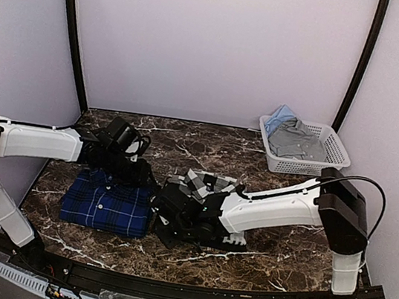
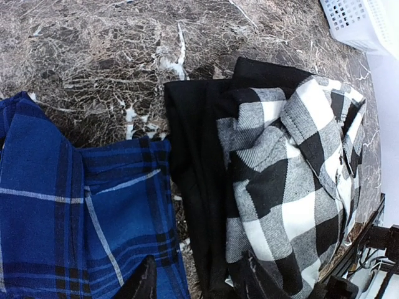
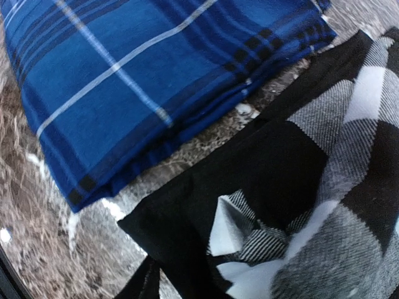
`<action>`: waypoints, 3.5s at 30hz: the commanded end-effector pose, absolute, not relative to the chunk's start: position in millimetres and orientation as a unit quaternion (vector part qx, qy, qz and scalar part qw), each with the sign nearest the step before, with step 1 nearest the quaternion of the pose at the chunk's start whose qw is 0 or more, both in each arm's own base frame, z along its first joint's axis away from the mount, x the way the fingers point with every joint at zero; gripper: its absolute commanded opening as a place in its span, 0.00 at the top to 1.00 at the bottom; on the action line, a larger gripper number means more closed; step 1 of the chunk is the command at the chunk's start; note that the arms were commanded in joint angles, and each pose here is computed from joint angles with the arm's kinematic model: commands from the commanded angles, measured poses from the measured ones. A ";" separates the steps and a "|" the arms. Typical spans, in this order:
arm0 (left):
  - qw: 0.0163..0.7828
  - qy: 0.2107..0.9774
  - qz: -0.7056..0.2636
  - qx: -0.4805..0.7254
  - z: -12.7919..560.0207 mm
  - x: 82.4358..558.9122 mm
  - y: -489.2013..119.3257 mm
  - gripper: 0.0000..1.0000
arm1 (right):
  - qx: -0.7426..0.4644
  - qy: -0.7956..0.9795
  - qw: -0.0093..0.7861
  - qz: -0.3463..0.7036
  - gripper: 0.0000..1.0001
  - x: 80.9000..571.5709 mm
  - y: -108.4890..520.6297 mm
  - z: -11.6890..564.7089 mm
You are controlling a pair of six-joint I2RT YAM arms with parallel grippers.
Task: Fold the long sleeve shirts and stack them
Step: Move the square-folded shirt to the center of the board, then pick up the square-folded shirt from the center of the board.
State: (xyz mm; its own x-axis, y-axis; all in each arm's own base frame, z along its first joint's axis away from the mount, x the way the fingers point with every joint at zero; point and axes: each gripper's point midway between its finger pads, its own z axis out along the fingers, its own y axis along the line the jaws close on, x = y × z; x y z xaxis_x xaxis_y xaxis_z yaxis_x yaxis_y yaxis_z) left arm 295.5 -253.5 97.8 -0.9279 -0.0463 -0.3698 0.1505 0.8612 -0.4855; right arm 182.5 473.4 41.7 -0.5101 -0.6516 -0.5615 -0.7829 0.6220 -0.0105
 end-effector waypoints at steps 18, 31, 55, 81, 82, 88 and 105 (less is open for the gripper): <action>0.154 0.926 -0.335 0.085 118.4 254.4 -281.8 0.54 | -0.207 0.920 0.236 0.235 0.45 204.8 352.5 115.5; 0.202 0.909 -0.342 0.127 142.7 255.1 -339.0 0.65 | -0.059 0.930 0.252 0.261 0.48 235.6 272.3 102.0; 0.114 0.961 -0.244 0.065 26.4 267.1 -311.2 0.70 | -0.023 0.939 0.213 0.270 0.56 274.3 274.2 31.9; 0.256 0.950 -0.175 -0.025 125.9 329.5 -221.2 0.59 | -0.062 0.924 0.299 0.231 0.37 362.7 279.4 112.2; 0.254 0.953 -0.160 -0.041 123.7 326.2 -207.6 0.58 | -0.063 0.922 0.302 0.236 0.37 359.8 281.0 118.5; 0.279 0.942 -0.086 -0.164 114.4 306.2 -99.3 0.56 | -0.099 0.901 0.297 0.299 0.37 322.8 332.2 143.1; 0.234 0.884 -0.138 -0.381 47.6 274.7 15.6 0.51 | -0.234 0.876 0.194 0.374 0.38 254.2 519.9 88.7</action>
State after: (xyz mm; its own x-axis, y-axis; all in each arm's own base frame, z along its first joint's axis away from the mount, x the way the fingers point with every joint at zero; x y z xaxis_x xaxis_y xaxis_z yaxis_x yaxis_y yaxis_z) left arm 278.5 28.9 69.1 -0.5896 -0.6988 -0.4051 -0.6185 0.7132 -0.3299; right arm 268.9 484.8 90.6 -0.8250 -0.2264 -0.5178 -0.5180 0.6694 0.5326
